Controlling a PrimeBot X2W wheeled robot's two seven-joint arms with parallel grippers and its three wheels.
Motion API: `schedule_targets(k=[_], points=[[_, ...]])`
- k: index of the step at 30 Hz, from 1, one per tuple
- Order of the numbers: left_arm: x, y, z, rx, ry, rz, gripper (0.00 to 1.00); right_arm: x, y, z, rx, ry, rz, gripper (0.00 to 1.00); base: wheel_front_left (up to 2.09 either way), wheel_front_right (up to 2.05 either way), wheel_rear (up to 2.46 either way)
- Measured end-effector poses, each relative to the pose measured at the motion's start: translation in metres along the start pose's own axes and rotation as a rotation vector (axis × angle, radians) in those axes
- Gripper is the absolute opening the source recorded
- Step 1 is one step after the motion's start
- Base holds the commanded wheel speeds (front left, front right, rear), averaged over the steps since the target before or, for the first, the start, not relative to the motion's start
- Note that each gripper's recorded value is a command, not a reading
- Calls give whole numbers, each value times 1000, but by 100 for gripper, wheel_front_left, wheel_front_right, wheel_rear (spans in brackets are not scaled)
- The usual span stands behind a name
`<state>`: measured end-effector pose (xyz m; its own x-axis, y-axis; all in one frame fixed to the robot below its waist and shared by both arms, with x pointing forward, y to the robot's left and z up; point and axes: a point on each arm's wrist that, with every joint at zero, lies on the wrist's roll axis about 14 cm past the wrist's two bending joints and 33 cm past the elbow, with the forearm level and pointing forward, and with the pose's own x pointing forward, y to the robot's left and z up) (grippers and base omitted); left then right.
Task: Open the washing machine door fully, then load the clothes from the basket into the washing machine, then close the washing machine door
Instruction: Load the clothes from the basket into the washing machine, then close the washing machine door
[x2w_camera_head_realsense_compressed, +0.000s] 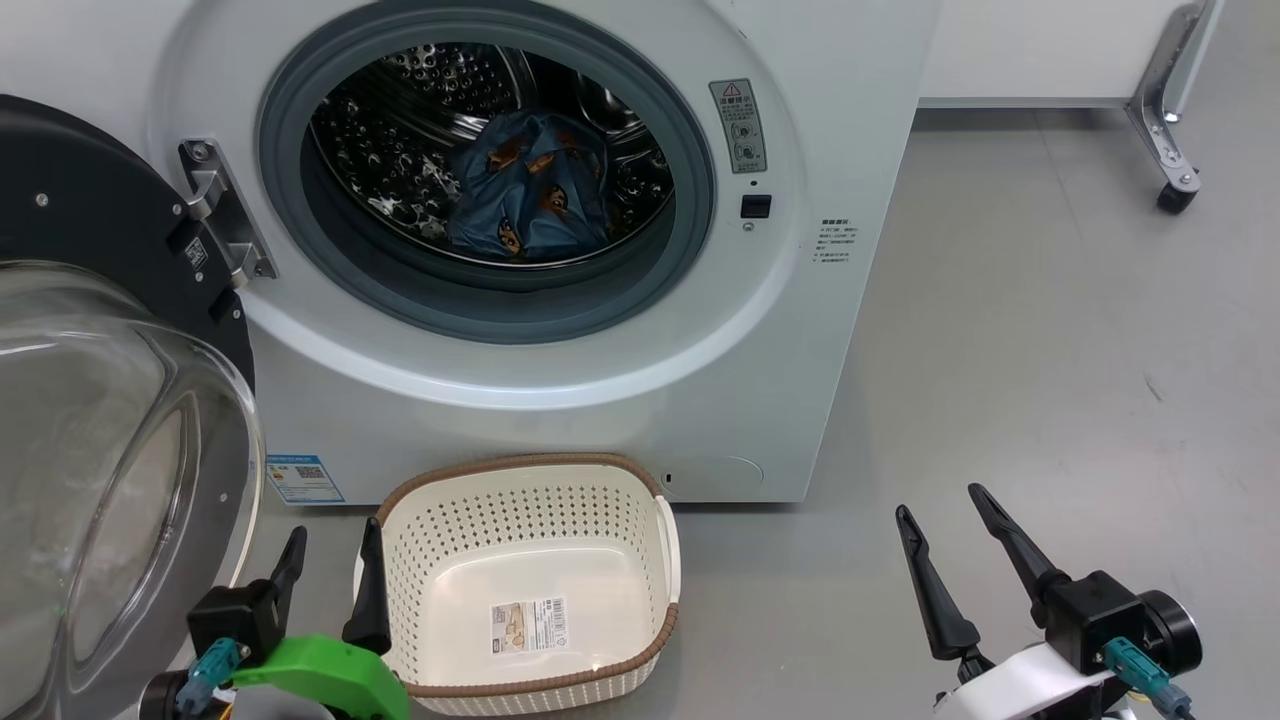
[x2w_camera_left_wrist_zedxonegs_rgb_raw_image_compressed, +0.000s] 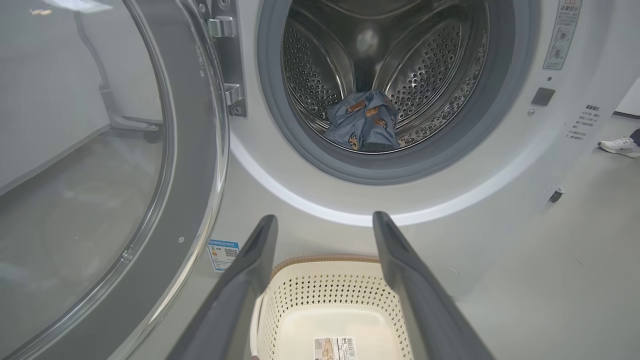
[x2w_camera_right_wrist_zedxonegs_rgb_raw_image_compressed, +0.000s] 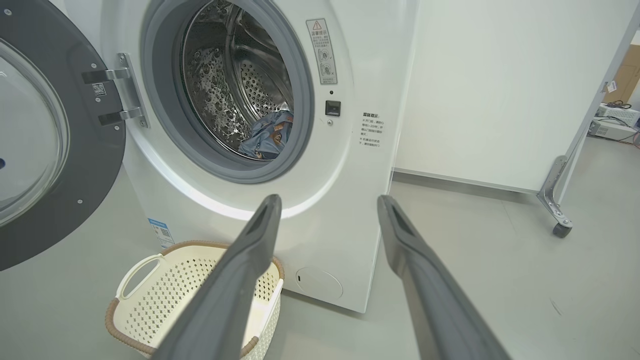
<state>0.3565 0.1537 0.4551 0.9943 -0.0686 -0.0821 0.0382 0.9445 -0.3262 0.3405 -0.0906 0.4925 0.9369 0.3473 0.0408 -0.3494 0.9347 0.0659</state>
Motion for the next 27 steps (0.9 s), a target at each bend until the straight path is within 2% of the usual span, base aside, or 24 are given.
schedule_targets(k=[14,27], points=[[-23,6,2,2,-20,34,100,-4,-3,2,-7,-6,-14,100,-27,28,-1],[-32,0,5,4,-32,28,100,-5,-4,3,-4,-7,-14,100,-82,82,0]])
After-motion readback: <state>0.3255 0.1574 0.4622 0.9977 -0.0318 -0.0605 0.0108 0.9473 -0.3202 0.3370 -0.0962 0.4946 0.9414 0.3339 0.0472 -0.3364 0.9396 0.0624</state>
